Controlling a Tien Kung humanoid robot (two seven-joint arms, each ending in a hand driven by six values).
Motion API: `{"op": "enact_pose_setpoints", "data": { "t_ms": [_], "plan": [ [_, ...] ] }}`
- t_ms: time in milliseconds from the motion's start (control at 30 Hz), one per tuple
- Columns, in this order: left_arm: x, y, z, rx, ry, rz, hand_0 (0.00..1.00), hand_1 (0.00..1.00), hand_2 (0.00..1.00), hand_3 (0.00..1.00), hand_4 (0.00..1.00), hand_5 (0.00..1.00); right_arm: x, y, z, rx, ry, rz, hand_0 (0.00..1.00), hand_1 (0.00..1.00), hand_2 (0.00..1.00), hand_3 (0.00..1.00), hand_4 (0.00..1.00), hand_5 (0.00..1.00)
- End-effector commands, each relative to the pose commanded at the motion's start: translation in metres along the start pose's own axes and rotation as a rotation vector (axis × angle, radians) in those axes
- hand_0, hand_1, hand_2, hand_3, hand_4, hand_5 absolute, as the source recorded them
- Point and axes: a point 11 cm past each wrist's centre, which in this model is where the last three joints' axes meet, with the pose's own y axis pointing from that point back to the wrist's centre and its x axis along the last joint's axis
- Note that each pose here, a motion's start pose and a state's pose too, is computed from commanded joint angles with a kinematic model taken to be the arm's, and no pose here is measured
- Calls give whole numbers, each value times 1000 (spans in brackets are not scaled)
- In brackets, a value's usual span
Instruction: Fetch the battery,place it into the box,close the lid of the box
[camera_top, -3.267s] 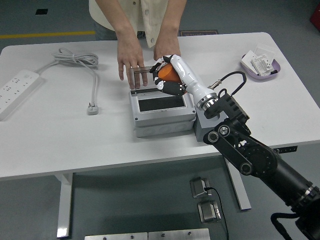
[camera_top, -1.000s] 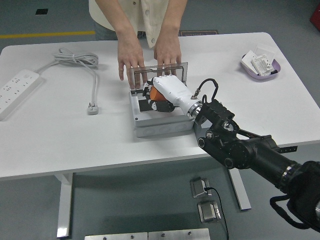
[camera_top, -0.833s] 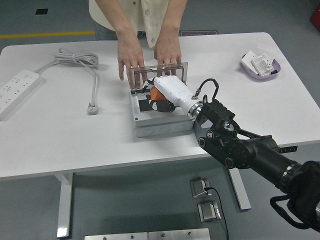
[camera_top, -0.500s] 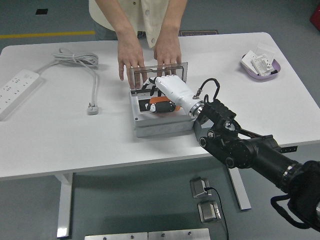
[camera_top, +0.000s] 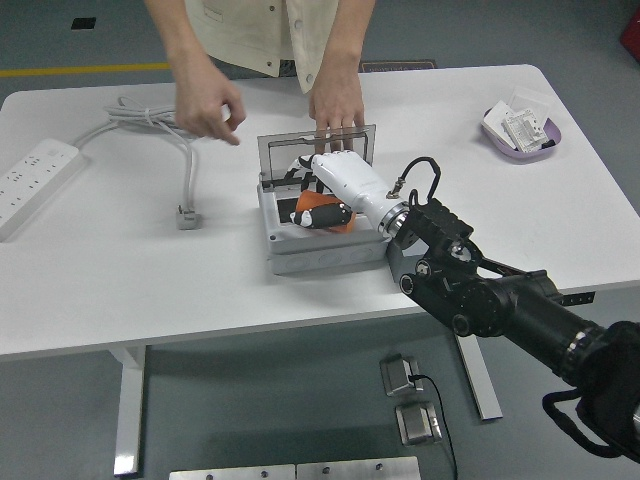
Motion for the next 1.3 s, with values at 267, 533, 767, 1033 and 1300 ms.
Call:
{"op": "enact_pose_setpoints", "data": {
  "t_ms": [267,533,767,1033,1300],
  "plan": [
    [-1,0,1,-3,0,-3,597,687,715,761,807,911,2,2,5,-1,18,-11,261,372,477,614,900,496],
    [-1,0,1,-2,0,-5,595,685,712,760,806,911,11,3,14,-5,53,-24,260,372,475,613,902,500],
    [-1,0,0,0,1,-7,595,684,714,760,807,911,12,4,15,-5,56,-26,261,372,473,611,906,505],
    [-3,0,0,1,0,-10,594,685,713,760,808,911,10,5,15,-5,54,-31,262,371,471,611,906,508],
    [-4,-1,-3,7,-1,-13,593,685,714,760,808,911,17,3,15,-5,55,-11,262,370,469,611,909,510]
  ]
}}
